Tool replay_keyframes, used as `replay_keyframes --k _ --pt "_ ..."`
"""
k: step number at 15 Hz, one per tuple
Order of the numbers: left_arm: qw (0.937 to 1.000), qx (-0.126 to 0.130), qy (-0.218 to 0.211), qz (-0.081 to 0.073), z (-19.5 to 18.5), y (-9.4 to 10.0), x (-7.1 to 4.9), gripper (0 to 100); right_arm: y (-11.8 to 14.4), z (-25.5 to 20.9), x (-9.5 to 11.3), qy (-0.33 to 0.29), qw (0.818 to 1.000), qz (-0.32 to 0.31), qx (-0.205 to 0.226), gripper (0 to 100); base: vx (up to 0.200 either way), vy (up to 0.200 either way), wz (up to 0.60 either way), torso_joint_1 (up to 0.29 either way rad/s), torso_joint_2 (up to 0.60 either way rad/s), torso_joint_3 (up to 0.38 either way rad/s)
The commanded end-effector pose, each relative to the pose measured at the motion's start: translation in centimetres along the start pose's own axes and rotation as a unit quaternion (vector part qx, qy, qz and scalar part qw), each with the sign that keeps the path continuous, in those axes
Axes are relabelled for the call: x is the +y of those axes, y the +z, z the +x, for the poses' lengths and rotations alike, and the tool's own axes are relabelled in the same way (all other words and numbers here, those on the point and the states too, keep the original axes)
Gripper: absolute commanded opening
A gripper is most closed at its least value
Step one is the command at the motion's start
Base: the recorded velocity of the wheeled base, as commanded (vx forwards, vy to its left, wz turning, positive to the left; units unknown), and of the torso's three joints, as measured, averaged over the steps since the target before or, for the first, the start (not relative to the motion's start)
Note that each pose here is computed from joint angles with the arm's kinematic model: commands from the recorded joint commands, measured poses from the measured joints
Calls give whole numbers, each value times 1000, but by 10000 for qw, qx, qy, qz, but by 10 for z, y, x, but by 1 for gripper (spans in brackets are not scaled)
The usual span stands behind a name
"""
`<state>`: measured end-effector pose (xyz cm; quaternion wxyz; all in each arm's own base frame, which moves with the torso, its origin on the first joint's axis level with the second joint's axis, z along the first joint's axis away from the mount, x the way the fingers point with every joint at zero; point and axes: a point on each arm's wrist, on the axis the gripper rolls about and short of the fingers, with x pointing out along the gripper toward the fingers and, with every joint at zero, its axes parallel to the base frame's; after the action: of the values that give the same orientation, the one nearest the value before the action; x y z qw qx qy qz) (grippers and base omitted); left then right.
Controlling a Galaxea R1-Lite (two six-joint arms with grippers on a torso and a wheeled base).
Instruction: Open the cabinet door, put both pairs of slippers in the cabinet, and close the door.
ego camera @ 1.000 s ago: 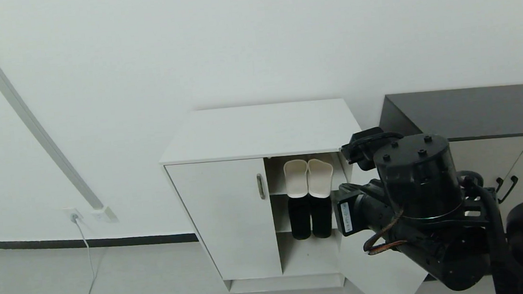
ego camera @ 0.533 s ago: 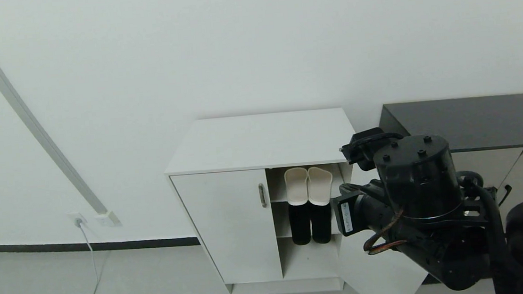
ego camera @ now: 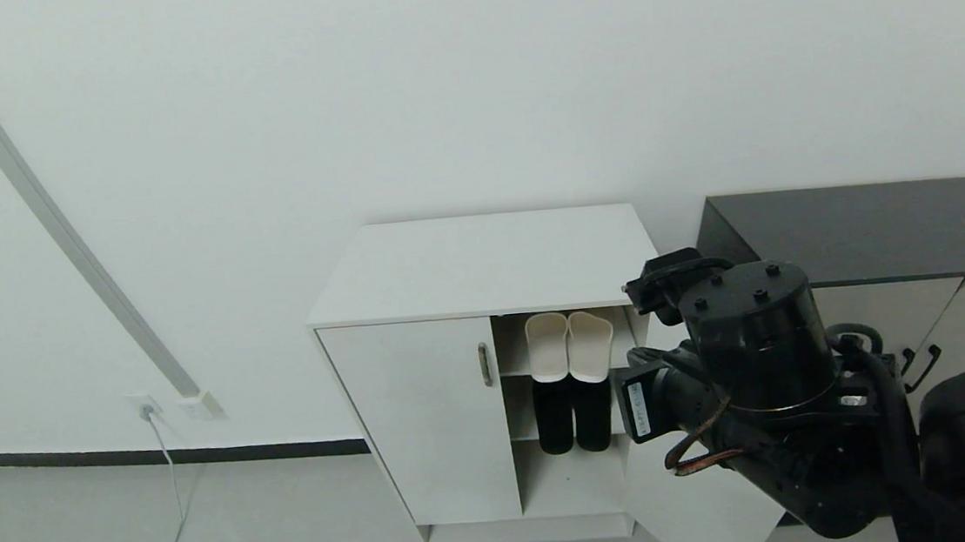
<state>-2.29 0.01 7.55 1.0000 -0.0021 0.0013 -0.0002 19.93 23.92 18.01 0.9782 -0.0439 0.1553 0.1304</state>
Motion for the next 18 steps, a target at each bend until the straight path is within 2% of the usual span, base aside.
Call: replay_keyframes --k 1,4,12,18 --pt "10000 3 2 -2 0 0 0 0 -2 1 0 -13 10000 -25 20 0 0 0 0 0 0 0" --pt "10000 3 2 -2 0 0 0 0 -2 1 0 -15 10000 -34 32 0 0 0 0 0 0 0" --pt "10000 -5 10 -9 0 0 0 0 -2 2 -1 -34 10000 -15 -21 0 0 0 -600 4 -2 1" --pt "10000 -5 10 -9 0 0 0 0 -4 7 -4 -100 9999 -59 -11 0 0 0 0 0 0 0"
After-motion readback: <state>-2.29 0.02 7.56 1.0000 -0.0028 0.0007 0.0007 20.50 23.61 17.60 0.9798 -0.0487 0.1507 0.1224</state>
